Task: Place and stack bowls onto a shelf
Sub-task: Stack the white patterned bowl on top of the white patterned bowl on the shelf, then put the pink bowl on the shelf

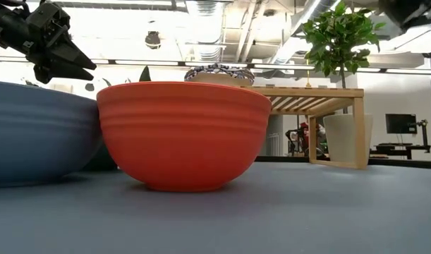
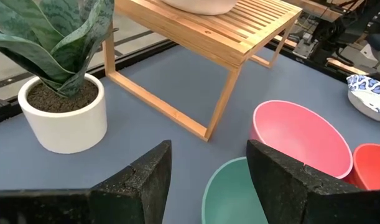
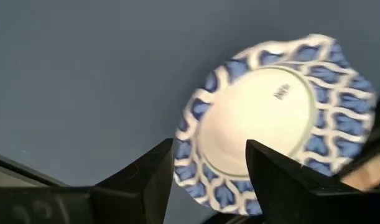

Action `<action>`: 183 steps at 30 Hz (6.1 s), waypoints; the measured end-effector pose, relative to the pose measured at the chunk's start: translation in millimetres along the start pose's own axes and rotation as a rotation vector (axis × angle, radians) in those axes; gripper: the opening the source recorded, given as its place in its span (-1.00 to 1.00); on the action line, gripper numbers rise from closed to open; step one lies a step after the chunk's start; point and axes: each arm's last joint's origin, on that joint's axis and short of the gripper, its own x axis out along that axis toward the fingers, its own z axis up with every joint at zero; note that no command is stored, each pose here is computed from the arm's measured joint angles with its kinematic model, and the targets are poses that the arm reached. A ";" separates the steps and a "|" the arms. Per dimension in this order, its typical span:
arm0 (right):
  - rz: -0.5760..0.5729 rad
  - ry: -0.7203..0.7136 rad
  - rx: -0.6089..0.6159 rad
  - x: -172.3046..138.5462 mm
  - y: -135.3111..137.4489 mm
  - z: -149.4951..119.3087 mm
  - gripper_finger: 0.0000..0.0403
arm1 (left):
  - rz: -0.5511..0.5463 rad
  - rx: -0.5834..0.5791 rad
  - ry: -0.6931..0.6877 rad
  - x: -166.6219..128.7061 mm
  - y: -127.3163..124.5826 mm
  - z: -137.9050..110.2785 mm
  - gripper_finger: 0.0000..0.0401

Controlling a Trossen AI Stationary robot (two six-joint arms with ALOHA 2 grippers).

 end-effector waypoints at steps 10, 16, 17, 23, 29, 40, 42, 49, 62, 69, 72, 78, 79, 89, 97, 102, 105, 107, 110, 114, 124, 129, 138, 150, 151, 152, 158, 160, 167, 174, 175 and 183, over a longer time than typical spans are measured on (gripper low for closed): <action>0.006 0.018 0.040 32.3 -2.0 -3.5 0.11 | 0.000 0.000 0.000 0.0 0.0 0.0 -0.04; 0.041 0.036 0.031 51.7 0.0 -7.5 0.11 | 0.000 -0.010 0.000 0.0 0.0 0.0 -0.04; 0.049 0.035 0.028 54.6 0.4 -7.7 0.11 | 0.001 -0.011 0.000 0.0 0.0 0.0 -0.04; 0.030 0.027 0.015 63.2 -1.8 -11.9 -0.03 | 0.001 -0.011 0.000 0.0 0.0 0.0 -0.04; 0.031 0.034 -0.001 62.9 -1.9 -12.0 -0.66 | 0.001 -0.011 0.000 0.0 0.0 0.0 -0.04; 0.157 -0.011 -0.228 22.2 10.5 10.0 -0.89 | 0.001 -0.017 0.000 0.0 0.0 0.0 -0.04; 0.180 -0.062 -0.293 2.8 11.5 19.6 -0.89 | 0.001 -0.019 0.000 0.0 0.0 0.0 -0.04; 0.212 -0.319 -0.558 -79.0 1.7 50.8 -0.89 | 0.001 -0.019 0.000 0.0 0.0 0.0 -0.04; 0.112 -0.923 -0.825 -228.6 -79.5 87.3 -0.89 | 0.010 -0.001 0.017 0.0 1.1 -1.9 -0.04; -0.169 -1.115 -0.861 -248.4 -127.5 140.5 -0.89 | 0.014 0.000 0.021 -0.1 1.4 -2.4 -0.04; -0.235 -1.093 -0.809 -245.3 -147.4 173.2 -0.89 | 0.019 -0.001 0.019 -0.1 1.6 -2.3 -0.04; -0.237 -1.008 -0.757 -227.2 -184.0 233.8 -0.89 | 0.022 -0.001 0.017 -0.1 1.7 -2.3 -0.04; -0.222 -0.971 -0.760 -220.6 -189.2 242.9 -0.89 | 0.025 -0.001 0.017 -0.1 1.8 -2.4 -0.04; -0.163 -0.836 -0.780 -193.4 -204.8 277.2 -0.89 | 0.043 -0.002 0.009 -0.1 2.4 -2.3 -0.04; -0.159 -0.827 -0.798 -192.6 -198.4 274.7 -0.70 | 0.045 -0.002 0.008 -0.1 2.4 -2.2 -0.04; -0.141 -0.827 -0.767 -192.6 -196.3 273.8 -0.40 | 0.045 -0.007 0.008 -0.1 2.5 -2.3 -0.04; -0.140 -0.825 -0.762 -192.5 -197.0 273.8 -0.22 | 0.044 -0.007 0.008 -0.1 2.4 -2.2 -0.04; -0.138 -0.827 -0.754 -192.7 -197.1 274.1 -0.10 | 0.041 -0.007 0.010 -0.1 2.3 -2.4 -0.04; -0.135 -0.837 -0.756 -193.9 -193.7 272.3 0.06 | 0.039 -0.008 0.012 -0.1 2.3 -2.4 -0.04; -0.089 -0.850 -0.724 -197.1 -182.8 263.6 0.15 | 0.039 -0.007 0.012 -0.1 2.3 -2.4 -0.04; 0.113 -0.798 -0.810 -192.9 -124.5 230.9 0.16 | 0.040 -0.023 0.012 -0.2 2.4 -2.5 -0.04; 0.131 -0.750 -0.851 -181.3 -93.1 222.8 0.16 | 0.039 -0.033 0.013 -0.1 2.4 -2.6 -0.04; 0.132 -0.534 -1.007 -127.1 -31.2 228.2 0.16 | 0.041 -0.030 0.017 -0.2 2.6 -3.0 -0.04; 0.067 -0.275 -1.117 -66.3 3.2 238.4 0.16 | 0.048 -0.026 0.028 -0.2 3.3 -4.4 -0.04; 0.068 -0.281 -1.117 -66.5 3.8 239.0 0.16 | 0.048 -0.027 0.028 -0.2 3.3 -4.4 -0.04; 0.069 -0.284 -1.115 -66.9 3.5 239.3 0.16 | 0.048 -0.027 0.029 -0.2 3.3 -4.4 -0.04; 0.087 -0.322 -1.071 -89.5 -9.7 227.9 0.16 | 0.048 -0.026 0.029 -0.1 3.3 -4.4 -0.04; 0.094 -0.327 -1.045 -98.0 -15.8 222.1 0.16 | 0.048 -0.027 0.029 -0.2 3.3 -4.4 -0.04; 0.175 -0.461 -0.997 -122.2 -40.5 194.1 0.16 | 0.048 -0.027 0.030 -0.2 3.4 -4.5 -0.04; 0.180 -0.614 -0.916 -72.7 -69.4 175.9 0.16 | 0.048 -0.027 0.030 -0.2 3.4 -4.5 -0.04; 0.177 -0.629 -0.911 -66.3 -71.3 174.8 0.16 | 0.048 -0.026 0.030 -0.2 3.4 -4.5 -0.04; 0.165 -0.788 -1.076 -56.5 -55.8 171.2 0.16 | 0.063 -0.025 0.021 -0.2 3.8 -4.2 -0.04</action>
